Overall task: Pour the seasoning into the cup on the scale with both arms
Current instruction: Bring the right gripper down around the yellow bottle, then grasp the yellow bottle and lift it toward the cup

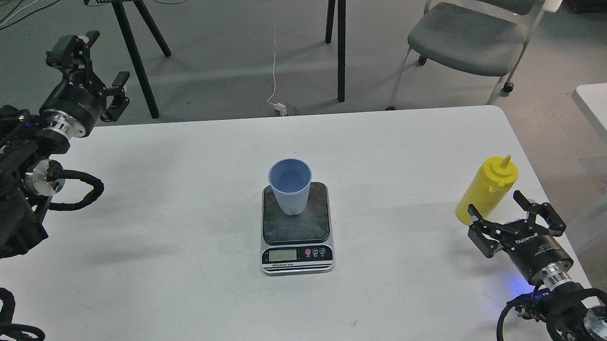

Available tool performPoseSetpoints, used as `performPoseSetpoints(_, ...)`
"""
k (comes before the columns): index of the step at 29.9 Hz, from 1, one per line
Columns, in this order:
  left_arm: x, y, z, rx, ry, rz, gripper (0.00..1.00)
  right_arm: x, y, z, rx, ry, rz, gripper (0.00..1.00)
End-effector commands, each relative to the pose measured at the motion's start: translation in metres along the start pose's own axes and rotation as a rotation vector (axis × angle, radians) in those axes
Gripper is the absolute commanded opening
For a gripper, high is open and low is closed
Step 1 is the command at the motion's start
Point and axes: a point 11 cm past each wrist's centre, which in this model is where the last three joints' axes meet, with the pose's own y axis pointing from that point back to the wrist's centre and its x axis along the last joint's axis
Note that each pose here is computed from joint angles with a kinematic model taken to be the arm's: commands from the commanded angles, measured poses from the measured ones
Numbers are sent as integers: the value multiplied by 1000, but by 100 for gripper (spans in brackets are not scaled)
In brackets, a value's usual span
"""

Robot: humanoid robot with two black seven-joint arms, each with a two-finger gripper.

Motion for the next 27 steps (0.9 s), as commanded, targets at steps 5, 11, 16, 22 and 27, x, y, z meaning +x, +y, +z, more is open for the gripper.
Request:
performPoseSetpoints(5, 0, 0, 0, 1, -2, 0, 95, -12, -18, -1, 2, 19, -34, 99)
performPoseSetpoints(11, 0, 0, 0, 2, -3, -1, 95, -10, -23, 5, -1, 20, -33, 87)
performPoseSetpoints(16, 0, 1, -1, 4, -4, -1, 95, -9, -26, 16, -7, 44, -40, 83)
performPoseSetpoints(22, 6, 3, 3, 1, -12, 8, 95, -9, -25, 10, 25, 55, -40, 86)
performPoseSetpoints(27, 5, 3, 1, 3, -11, 7, 95, -9, -24, 8, 27, 63, -37, 63)
